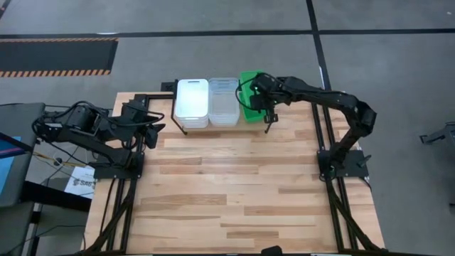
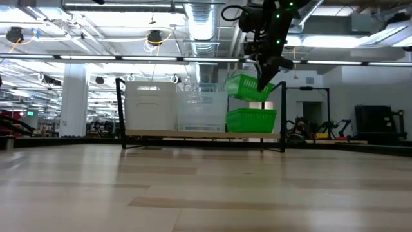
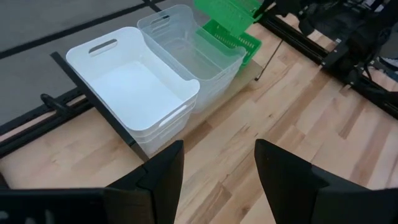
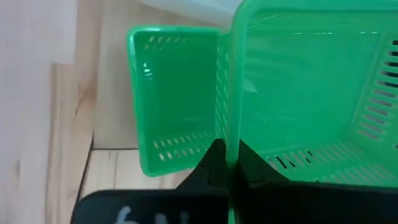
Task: Stack baskets on shelf by color
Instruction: Stack the green bin on top of the green bins on the shelf
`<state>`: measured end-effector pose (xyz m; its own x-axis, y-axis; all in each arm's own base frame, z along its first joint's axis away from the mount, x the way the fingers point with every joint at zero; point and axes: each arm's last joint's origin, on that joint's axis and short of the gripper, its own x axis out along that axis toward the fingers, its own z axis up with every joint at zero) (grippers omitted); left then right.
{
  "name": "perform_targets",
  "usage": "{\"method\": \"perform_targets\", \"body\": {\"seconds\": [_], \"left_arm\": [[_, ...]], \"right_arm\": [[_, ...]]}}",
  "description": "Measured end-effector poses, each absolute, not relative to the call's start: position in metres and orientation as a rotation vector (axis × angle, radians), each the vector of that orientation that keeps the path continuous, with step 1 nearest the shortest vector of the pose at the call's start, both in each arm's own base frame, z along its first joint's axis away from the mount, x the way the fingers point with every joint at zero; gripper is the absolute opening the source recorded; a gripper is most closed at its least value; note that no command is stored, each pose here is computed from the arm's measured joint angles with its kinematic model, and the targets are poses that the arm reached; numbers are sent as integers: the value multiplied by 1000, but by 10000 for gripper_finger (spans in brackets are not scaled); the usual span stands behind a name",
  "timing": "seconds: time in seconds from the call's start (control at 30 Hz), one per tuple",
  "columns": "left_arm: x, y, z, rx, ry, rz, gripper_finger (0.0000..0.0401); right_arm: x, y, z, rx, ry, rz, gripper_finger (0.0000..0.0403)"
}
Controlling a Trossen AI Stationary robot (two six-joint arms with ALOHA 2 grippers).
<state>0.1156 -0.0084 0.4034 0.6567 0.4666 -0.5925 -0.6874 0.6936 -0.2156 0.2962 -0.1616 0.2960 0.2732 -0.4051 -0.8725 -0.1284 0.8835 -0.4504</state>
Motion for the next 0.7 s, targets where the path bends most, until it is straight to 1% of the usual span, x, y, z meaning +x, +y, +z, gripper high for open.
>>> {"method": "perform_targets", "body": {"seconds": [0.33, 0.47, 0.7], "left_arm": [[116, -8, 403, -458, 530, 682, 185], [115, -8, 403, -476, 532, 691, 185], [115, -8, 402, -483, 534, 694, 185]], "right_arm": [[304, -164, 283, -453, 1323, -171, 3], [308, -165, 266, -408, 1379, -124, 3], [309, -167, 261, -391, 1395, -107, 3]]}}
